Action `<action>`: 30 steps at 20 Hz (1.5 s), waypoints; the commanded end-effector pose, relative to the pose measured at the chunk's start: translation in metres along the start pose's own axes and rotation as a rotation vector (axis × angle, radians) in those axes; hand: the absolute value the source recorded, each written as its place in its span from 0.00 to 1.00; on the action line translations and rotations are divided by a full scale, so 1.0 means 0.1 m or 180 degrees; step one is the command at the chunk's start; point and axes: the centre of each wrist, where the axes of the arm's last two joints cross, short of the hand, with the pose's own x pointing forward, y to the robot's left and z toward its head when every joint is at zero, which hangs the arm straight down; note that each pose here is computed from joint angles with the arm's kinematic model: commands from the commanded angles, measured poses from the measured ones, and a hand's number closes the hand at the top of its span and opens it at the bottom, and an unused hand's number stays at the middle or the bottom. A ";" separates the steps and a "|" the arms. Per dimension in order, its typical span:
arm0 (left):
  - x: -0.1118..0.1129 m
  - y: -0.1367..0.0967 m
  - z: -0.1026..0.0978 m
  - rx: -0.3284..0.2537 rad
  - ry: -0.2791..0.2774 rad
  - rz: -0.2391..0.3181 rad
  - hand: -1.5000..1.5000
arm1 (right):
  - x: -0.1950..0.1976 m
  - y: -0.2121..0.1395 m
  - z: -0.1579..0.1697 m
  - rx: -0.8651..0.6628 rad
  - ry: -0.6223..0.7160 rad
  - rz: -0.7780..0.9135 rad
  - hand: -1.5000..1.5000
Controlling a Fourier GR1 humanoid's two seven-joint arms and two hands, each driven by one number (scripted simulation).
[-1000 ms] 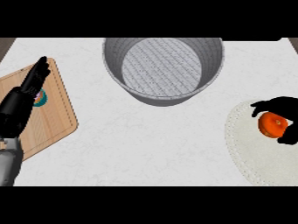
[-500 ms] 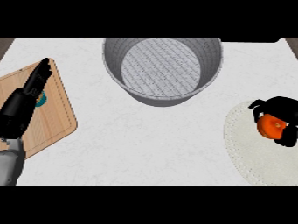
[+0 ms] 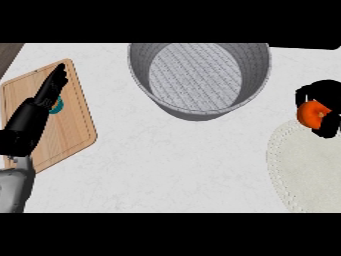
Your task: Pick the squash from the placemat and place it in the basket
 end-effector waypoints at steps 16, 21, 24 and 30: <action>-0.06 0.01 0.01 0.0004 -0.0003 -0.0010 0.50 | 0.02 -1.78 0.17 -0.2461 -0.1131 -0.2039 1.00; -0.03 0.08 0.00 0.0003 0.0012 -0.0037 0.50 | 0.48 -2.60 0.31 -0.2327 -0.1461 -0.2040 1.00; -0.13 0.02 0.02 -0.0003 0.0061 -0.0036 0.50 | 0.71 -2.64 0.20 -0.2125 -0.1713 -0.2175 1.00; 0.04 0.05 -0.05 0.0047 0.0003 -0.0049 0.50 | 1.23 -3.09 0.26 -0.1774 -0.1731 -0.2097 1.00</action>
